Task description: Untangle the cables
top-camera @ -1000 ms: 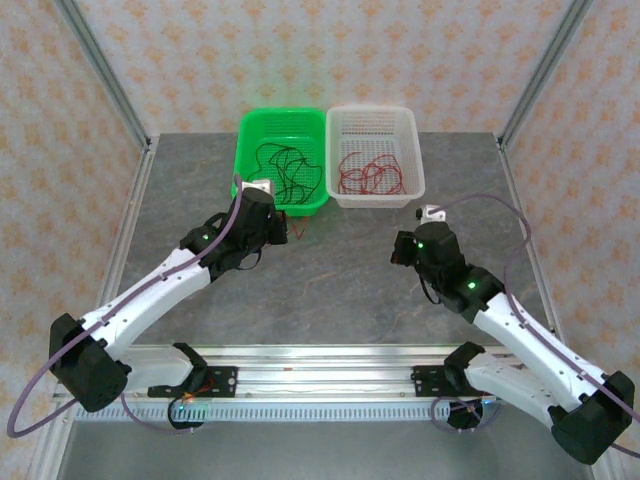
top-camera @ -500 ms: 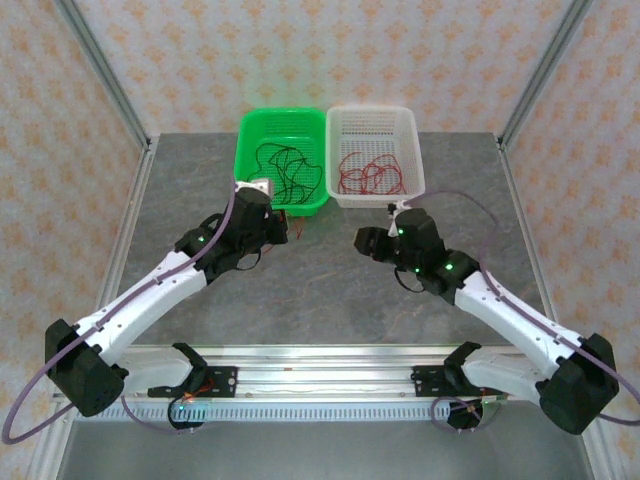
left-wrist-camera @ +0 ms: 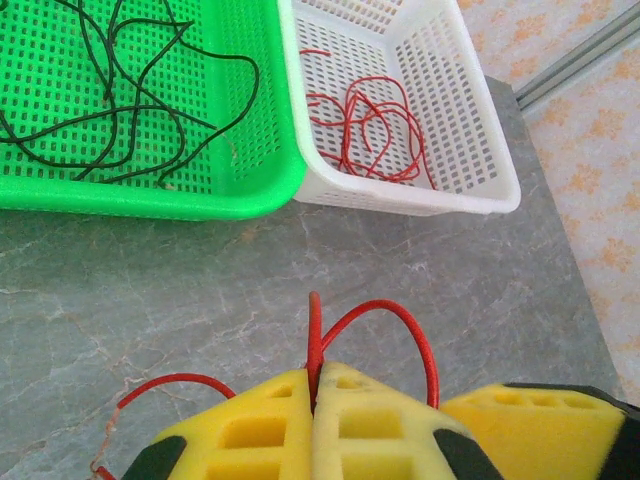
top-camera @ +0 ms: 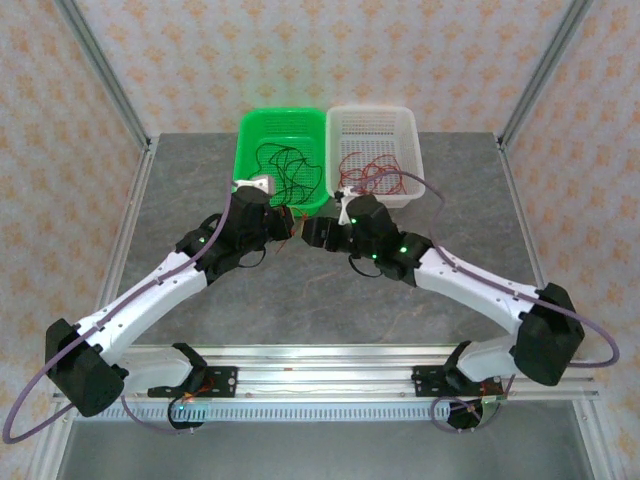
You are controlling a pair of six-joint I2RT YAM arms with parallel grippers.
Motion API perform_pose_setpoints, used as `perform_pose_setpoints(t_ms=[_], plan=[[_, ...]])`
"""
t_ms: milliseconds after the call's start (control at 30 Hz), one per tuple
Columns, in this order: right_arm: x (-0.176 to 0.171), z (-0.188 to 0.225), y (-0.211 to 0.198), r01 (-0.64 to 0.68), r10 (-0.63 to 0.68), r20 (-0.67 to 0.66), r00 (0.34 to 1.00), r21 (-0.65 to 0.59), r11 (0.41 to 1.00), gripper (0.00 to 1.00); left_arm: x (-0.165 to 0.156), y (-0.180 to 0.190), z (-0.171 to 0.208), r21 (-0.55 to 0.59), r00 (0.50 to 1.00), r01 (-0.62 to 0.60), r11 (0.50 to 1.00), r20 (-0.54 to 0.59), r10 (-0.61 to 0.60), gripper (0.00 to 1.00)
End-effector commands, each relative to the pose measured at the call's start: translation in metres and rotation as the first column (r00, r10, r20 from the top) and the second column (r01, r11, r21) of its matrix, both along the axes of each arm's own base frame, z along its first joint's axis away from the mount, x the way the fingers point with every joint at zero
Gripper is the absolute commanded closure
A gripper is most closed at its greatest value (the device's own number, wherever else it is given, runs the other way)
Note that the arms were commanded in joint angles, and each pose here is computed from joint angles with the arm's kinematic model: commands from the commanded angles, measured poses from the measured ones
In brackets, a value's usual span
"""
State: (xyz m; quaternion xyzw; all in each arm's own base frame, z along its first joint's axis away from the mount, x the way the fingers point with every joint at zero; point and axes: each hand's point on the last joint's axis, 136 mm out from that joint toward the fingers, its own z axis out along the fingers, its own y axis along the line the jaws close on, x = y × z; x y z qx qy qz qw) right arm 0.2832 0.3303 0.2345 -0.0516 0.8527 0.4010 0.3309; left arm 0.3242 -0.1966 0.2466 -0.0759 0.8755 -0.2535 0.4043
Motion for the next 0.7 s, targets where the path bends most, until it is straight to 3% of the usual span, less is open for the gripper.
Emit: perform_pose_setpoints(t_ms=[0,233,433,533,667], plan=[[0.015,0.008,0.000,0.043,-0.040,0.064,0.997,-0.042,0.998,0.44,0.003,-0.003,0.006,-0.034,1.000,0.000,0.999,0.014,0.000,1.00],[0.023,0.002,0.006,0.059,-0.054,0.070,0.996,-0.074,0.996,0.48,0.002,-0.002,0.007,-0.037,1.000,-0.002,0.999,0.015,0.003,1.00],[0.036,-0.012,0.003,0.108,-0.099,0.076,0.992,-0.134,0.985,0.59,-0.001,-0.001,0.013,-0.046,1.000,-0.001,0.999,0.027,0.002,1.00],[0.043,-0.017,-0.001,0.149,-0.135,0.089,0.987,-0.167,0.975,0.71,-0.002,0.001,0.018,-0.050,0.999,-0.001,0.999,0.034,0.003,1.00],[0.052,-0.021,-0.022,0.241,-0.210,0.143,0.967,-0.250,0.938,0.96,-0.006,0.008,0.025,-0.036,0.999,-0.020,0.999,0.047,0.021,1.00]])
